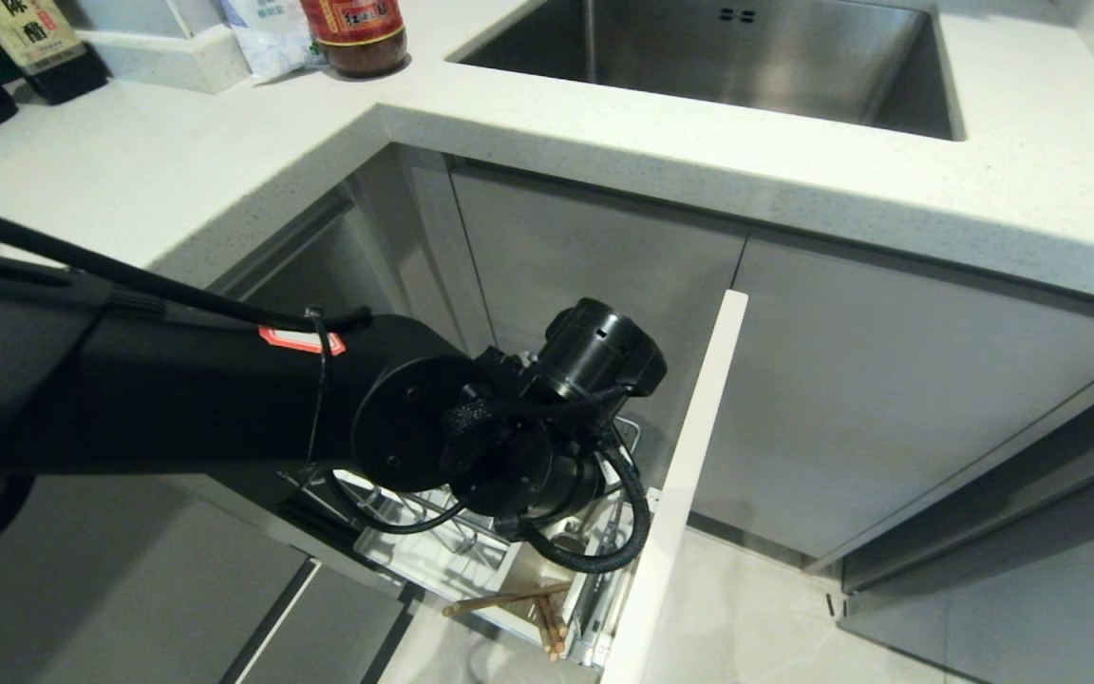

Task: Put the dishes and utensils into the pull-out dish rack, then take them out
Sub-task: Take the fork out of the cupboard

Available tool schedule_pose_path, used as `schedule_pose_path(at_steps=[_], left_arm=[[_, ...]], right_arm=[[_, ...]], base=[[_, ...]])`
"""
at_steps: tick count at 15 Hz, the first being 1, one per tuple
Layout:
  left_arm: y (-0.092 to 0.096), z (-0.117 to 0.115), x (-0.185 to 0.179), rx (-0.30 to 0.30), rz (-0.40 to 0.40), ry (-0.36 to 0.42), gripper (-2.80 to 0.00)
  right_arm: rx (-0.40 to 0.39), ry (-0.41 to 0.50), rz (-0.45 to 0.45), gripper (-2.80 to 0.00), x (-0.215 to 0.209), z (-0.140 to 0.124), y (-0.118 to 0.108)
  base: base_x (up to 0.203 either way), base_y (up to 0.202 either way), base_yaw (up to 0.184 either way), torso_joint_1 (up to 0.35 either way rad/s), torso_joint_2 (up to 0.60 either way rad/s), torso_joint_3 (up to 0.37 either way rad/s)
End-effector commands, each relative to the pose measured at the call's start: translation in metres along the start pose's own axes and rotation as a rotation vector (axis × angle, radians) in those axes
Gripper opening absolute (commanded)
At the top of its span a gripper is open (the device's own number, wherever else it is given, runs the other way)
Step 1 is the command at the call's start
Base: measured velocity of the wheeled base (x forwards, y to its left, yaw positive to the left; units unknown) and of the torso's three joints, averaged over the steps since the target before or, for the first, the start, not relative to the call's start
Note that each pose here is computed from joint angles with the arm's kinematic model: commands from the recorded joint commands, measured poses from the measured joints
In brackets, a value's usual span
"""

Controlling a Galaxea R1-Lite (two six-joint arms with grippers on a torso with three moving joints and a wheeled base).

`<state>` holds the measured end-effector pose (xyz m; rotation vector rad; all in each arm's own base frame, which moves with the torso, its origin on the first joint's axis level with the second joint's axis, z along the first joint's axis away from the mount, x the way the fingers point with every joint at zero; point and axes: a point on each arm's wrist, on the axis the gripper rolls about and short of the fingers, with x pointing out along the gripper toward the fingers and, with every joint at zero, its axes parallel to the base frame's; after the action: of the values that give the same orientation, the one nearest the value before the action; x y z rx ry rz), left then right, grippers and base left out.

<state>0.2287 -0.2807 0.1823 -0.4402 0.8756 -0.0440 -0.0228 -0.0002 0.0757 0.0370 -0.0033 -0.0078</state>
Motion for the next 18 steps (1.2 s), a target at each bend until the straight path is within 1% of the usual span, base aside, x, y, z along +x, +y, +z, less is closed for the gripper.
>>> schedule_pose_path(at_steps=[1, 2, 6, 8, 10, 11, 13, 15, 18], left_arm=[[0.0, 0.0, 0.001, -0.005, 0.007, -0.001, -2.8], [0.0, 0.001, 0.001, -0.008, 0.004, -0.003, 0.0], [-0.002, 0.005, -0.001, -0.022, -0.009, -0.013, 0.0], [-0.003, 0.009, 0.003, -0.051, -0.007, -0.016, 0.0], [-0.006, 0.008, 0.013, -0.062, 0.005, -0.009, 0.0], [-0.008, 0.009, 0.018, -0.066, 0.002, -0.004, 0.0], [-0.019, 0.013, 0.02, -0.083, -0.039, 0.015, 0.0], [-0.02, 0.01, 0.029, -0.096, -0.006, 0.056, 0.0], [-0.021, 0.009, 0.034, -0.101, -0.003, 0.076, 0.0]], right_arm=[[0.0, 0.0, 0.0, -2.8, 0.0, 0.0, 0.0], [0.0, 0.0, 0.0, -2.8, 0.0, 0.0, 0.0], [0.0, 0.0, 0.0, -2.8, 0.0, 0.0, 0.0], [0.0, 0.0, 0.0, -2.8, 0.0, 0.0, 0.0], [0.0, 0.0, 0.0, -2.8, 0.0, 0.0, 0.0], [0.0, 0.0, 0.0, -2.8, 0.0, 0.0, 0.0], [0.0, 0.0, 0.0, -2.8, 0.0, 0.0, 0.0], [0.0, 0.0, 0.0, -2.8, 0.0, 0.0, 0.0], [0.0, 0.0, 0.0, -2.8, 0.0, 0.0, 0.0]], base=[[0.0, 0.0, 0.0, 0.0, 0.0, 0.0], [0.0, 0.0, 0.0, 0.0, 0.0, 0.0], [0.0, 0.0, 0.0, 0.0, 0.0, 0.0], [0.0, 0.0, 0.0, 0.0, 0.0, 0.0], [0.0, 0.0, 0.0, 0.0, 0.0, 0.0], [0.0, 0.0, 0.0, 0.0, 0.0, 0.0], [0.0, 0.0, 0.0, 0.0, 0.0, 0.0], [0.0, 0.0, 0.0, 0.0, 0.0, 0.0], [0.0, 0.0, 0.0, 0.0, 0.0, 0.0]])
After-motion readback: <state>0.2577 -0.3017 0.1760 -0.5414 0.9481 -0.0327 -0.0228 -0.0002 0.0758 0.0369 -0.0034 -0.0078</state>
